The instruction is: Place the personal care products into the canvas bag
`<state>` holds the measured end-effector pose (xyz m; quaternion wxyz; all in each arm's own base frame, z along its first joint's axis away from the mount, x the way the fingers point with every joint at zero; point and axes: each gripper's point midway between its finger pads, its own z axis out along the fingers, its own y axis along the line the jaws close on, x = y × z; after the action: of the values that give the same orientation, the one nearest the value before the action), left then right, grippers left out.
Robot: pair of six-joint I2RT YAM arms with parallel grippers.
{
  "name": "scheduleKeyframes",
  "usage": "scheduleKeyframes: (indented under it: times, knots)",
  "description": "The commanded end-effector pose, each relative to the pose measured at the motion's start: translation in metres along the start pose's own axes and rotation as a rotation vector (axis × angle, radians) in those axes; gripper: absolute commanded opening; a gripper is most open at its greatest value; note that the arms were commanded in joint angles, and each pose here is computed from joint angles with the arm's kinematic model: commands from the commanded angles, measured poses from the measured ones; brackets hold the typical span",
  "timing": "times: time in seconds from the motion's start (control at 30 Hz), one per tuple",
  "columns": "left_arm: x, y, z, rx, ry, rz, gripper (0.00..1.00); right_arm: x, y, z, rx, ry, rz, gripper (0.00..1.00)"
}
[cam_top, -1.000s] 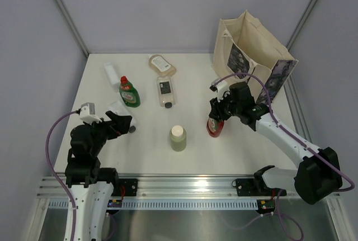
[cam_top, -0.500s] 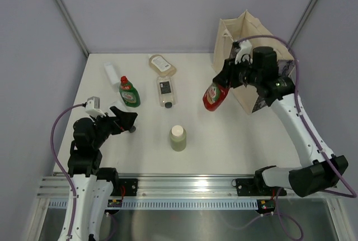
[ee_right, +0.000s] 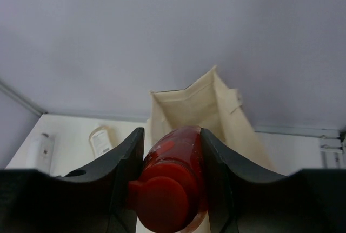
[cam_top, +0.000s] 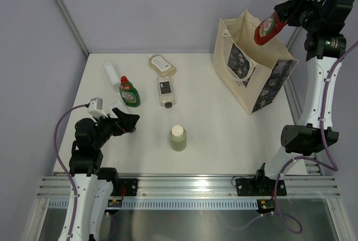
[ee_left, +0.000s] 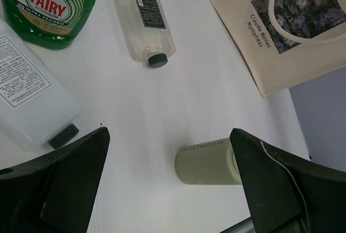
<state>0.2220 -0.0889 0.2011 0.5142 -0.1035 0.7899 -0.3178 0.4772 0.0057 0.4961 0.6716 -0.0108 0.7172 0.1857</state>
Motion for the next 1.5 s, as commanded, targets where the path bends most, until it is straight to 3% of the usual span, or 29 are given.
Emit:
scheduleKeyframes:
  times: [0.0, 0.23, 0.47, 0.67, 0.9, 1.03, 1.07, 1.13, 1.2, 1.3, 1.47]
  knots:
    - [-0.006, -0.011, 0.001, 0.060, -0.018, 0.017, 0.99, -0.059, -0.001, -0.010, -0.008, -0.175, -0.080, 0.00]
    - [-0.002, -0.023, 0.007, 0.117, 0.046, 0.026, 0.99, 0.002, -0.046, 0.015, 0.042, -0.004, -0.226, 0.00]
    - [0.018, -0.043, 0.021, 0.104, 0.174, 0.113, 0.99, 0.102, -0.062, 0.020, -0.128, 0.276, -0.504, 0.00]
    - [0.034, -0.068, 0.029, 0.104, 0.241, 0.182, 0.99, 0.159, -0.077, 0.012, -0.136, 0.422, -0.495, 0.02]
    - [0.071, -0.097, 0.040, 0.102, 0.357, 0.271, 0.99, 0.199, -0.089, 0.004, -0.109, 0.509, -0.434, 0.25]
    - [0.090, -0.107, 0.049, 0.050, 0.389, 0.349, 0.99, 0.203, -0.088, 0.005, -0.102, 0.524, -0.382, 0.53]
    - [0.093, -0.108, 0.050, 0.025, 0.388, 0.361, 0.99, 0.201, -0.087, 0.005, -0.103, 0.519, -0.378, 0.65]
    - [0.097, -0.110, 0.056, -0.027, 0.397, 0.375, 0.99, 0.196, -0.082, 0.005, -0.113, 0.512, -0.361, 0.74]
    - [0.099, -0.119, 0.058, -0.029, 0.378, 0.396, 0.99, 0.191, -0.077, 0.003, -0.119, 0.505, -0.352, 0.90]
    - [0.110, -0.121, 0.062, -0.049, 0.383, 0.446, 0.99, 0.179, -0.069, -0.001, -0.130, 0.490, -0.346, 1.00]
    - [0.137, -0.122, 0.076, -0.090, 0.438, 0.541, 0.99, 0.159, -0.047, -0.015, -0.192, 0.464, -0.361, 0.99]
